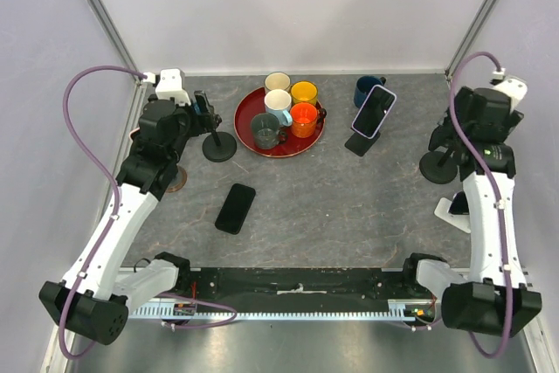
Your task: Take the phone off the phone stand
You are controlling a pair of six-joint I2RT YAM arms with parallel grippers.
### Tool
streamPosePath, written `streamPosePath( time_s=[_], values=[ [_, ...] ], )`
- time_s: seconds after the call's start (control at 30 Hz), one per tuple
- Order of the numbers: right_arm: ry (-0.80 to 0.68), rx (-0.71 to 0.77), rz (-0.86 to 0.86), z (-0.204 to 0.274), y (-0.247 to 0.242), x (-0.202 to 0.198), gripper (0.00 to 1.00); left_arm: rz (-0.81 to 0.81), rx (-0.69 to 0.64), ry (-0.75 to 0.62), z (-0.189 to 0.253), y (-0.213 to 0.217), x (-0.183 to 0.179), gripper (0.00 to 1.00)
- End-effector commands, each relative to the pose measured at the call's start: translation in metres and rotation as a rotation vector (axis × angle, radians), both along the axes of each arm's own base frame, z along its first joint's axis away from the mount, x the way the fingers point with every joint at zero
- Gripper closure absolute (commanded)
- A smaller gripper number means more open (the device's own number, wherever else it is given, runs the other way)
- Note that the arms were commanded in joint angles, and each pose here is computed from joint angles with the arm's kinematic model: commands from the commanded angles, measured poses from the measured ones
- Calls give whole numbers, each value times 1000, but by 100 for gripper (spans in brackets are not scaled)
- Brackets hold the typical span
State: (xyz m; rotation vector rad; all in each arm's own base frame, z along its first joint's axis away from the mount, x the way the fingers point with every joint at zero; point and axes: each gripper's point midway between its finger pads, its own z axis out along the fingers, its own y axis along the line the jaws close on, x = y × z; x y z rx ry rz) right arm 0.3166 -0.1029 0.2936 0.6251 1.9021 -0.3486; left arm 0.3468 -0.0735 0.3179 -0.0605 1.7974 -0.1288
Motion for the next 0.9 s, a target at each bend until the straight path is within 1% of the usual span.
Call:
streamPosePath(
  time_s=[0.0,0.1,0.17,0.27,0.3,0.37,0.4,0.47,0.5,0.57,0.6,0.63,0.67,0.8,0.87],
  values=[
    [-97,123,67,-4,-6,23,11,24,36,-69,20,5,-3,20],
    [-85,156,94,-16,-8,34,17,28,45,-71,20,5,-3,20],
    [-77,154,105,-21,-10,42,19,28,46,-70,20,5,-3,20],
    [-55,142,93,-28,-18,49,27,22,45,-68,20,4,-3,21],
    [-49,143,93,-30,-20,51,35,20,46,-70,21,4,-4,21],
    [-21,153,93,-40,-22,56,41,17,44,-68,20,4,-4,21],
    [-19,157,99,-42,-21,59,49,16,44,-68,20,3,-4,21],
    [-5,165,103,-49,-22,62,57,21,49,-67,20,5,-4,21],
    [1,165,108,-51,-22,62,66,23,51,-67,20,5,-4,22],
    [7,165,109,-54,-22,61,79,15,50,-68,21,4,-4,22],
    [7,157,107,-53,-24,61,91,12,48,-70,22,3,-4,22],
    [8,154,104,-53,-23,59,97,8,47,-70,22,3,-5,22],
    [3,155,105,-52,-23,58,100,8,45,-69,22,3,-5,23],
    [-25,156,154,-47,-13,55,100,1,43,-68,21,1,-5,23],
    [-35,132,183,-40,-6,52,100,-4,42,-67,21,0,-5,23]
  ],
)
